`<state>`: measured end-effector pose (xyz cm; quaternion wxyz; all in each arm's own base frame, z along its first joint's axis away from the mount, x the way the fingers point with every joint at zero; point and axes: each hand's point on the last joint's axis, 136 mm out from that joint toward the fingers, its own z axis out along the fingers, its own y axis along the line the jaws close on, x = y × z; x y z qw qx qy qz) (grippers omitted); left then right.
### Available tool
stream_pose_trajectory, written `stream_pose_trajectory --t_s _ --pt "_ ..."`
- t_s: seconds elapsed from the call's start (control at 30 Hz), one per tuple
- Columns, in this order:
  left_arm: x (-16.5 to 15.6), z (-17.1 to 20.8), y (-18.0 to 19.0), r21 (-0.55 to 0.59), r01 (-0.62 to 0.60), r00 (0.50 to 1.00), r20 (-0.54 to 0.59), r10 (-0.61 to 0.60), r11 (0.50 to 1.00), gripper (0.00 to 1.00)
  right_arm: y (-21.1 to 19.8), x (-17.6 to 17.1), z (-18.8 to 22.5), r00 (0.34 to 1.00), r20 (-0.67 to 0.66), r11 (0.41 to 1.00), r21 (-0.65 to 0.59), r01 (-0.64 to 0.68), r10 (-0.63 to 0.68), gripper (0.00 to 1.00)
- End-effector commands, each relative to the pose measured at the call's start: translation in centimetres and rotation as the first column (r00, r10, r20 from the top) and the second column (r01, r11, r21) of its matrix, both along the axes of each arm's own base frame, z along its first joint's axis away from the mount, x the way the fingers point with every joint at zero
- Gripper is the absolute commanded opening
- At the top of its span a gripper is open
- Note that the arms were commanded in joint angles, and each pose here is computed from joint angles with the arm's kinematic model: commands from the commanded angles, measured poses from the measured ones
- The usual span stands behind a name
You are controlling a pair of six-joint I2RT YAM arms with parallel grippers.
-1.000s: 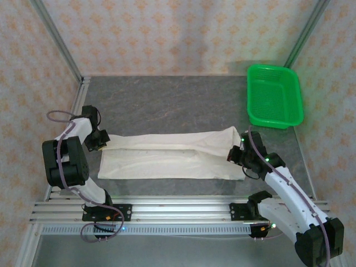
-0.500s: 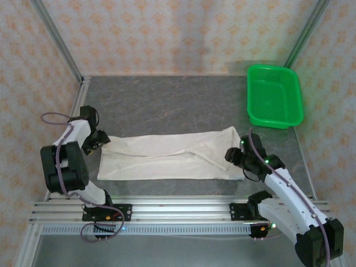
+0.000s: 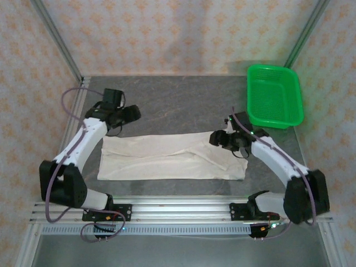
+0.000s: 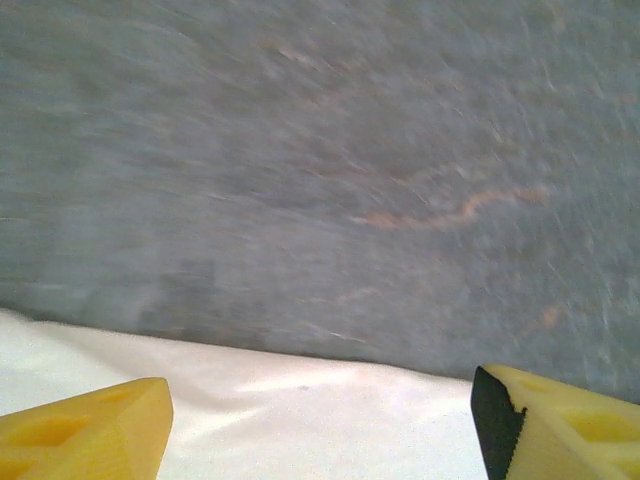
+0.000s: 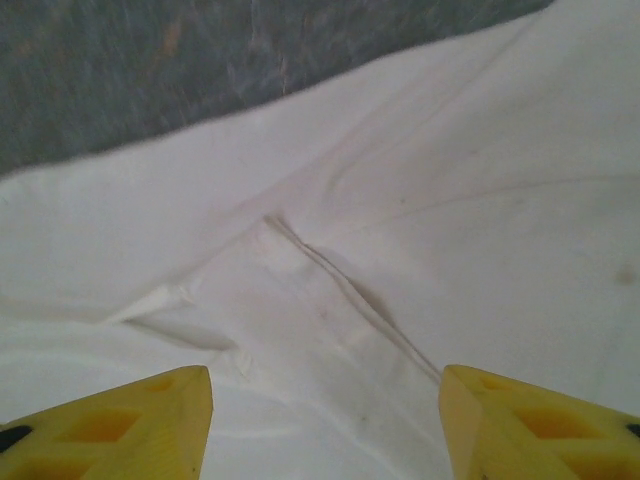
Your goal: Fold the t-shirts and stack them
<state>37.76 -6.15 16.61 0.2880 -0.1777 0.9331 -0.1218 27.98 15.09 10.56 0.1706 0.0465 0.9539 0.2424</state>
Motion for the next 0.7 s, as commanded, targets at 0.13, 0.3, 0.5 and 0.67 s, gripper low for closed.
stream_pose_trajectory --t_s 0.13,0.3,0.5,0.67 --pt "0.4 -0.3 -5.7 -0.034 0.153 0.987 0.049 -0.151 0.988 0.8 4.7 2.5 -0.3 0.966 0.033 0.963 0.068 -0.259 0.258 0.57" --pt "-0.4 1.1 -5.1 -0.011 0.129 0.988 0.085 -0.128 0.992 0.84 5.7 3.3 -1.9 0.949 0.003 0.948 0.05 -0.315 0.315 0.54" --pt "-1.8 2.7 -4.2 0.019 0.118 0.989 0.089 -0.119 0.993 0.84 5.9 3.7 -3.8 0.93 -0.037 0.93 -0.014 -0.367 0.366 0.51" --pt "-2.9 3.9 -3.5 0.034 0.105 0.989 0.103 -0.107 0.994 0.84 6.1 3.8 -4.3 0.923 -0.048 0.923 -0.019 -0.384 0.383 0.45"
